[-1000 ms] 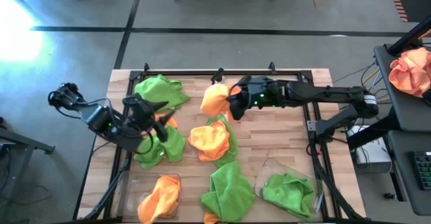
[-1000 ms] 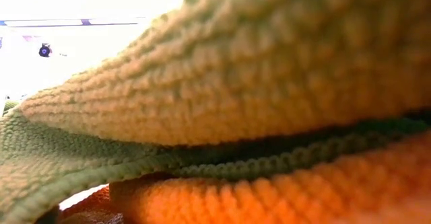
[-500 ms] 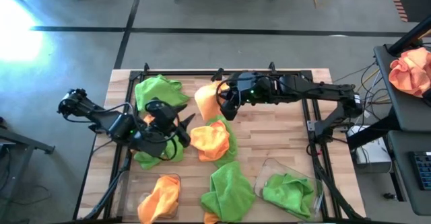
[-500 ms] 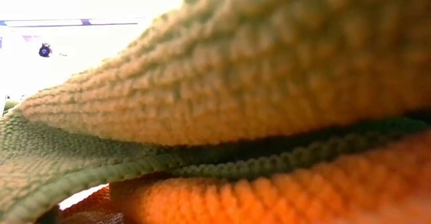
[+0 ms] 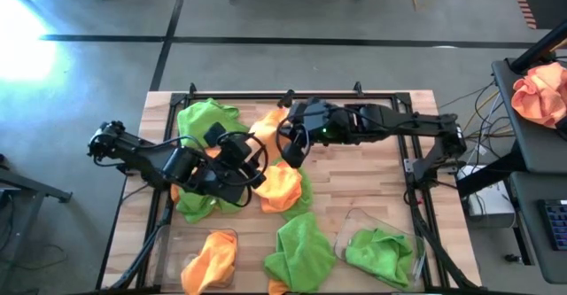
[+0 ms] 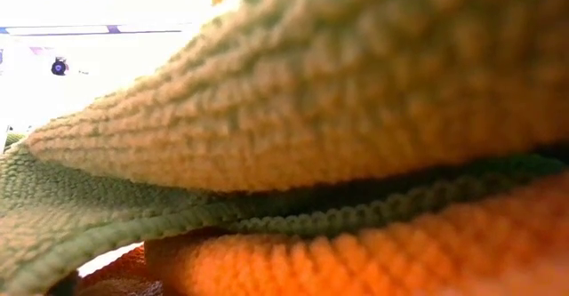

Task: Sort microfiber towel by color & place in baskets
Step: Put the orange microfiber cloth into the left transparent bin

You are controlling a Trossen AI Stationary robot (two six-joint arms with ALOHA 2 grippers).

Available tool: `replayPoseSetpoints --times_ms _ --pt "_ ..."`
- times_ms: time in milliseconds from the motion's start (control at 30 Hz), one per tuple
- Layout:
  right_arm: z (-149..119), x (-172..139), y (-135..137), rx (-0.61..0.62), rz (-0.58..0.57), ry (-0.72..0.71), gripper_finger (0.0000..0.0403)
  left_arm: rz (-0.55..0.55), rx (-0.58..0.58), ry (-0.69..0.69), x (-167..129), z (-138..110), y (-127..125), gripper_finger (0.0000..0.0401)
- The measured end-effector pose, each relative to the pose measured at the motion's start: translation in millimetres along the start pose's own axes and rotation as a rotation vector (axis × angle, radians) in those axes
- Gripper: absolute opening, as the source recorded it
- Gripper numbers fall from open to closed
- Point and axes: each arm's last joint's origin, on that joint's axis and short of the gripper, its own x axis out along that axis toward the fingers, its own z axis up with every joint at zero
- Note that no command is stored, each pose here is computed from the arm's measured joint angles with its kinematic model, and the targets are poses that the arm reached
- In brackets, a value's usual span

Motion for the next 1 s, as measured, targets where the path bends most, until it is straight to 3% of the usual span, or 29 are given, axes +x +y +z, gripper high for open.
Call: replayPoseSetpoints --times_ms 700,1000 --pt "2.1 2.1 3.5 -0.035 0.012 -0.020 0.0009 -0.018 -0.027 0.016 3.6 4.0 4.1 0.0183" --pt "0.3 2.1 2.8 -0.050 0.006 -0.002 0.0009 -0.027 -0.015 0.031 7.7 4.6 5.3 0.0212"
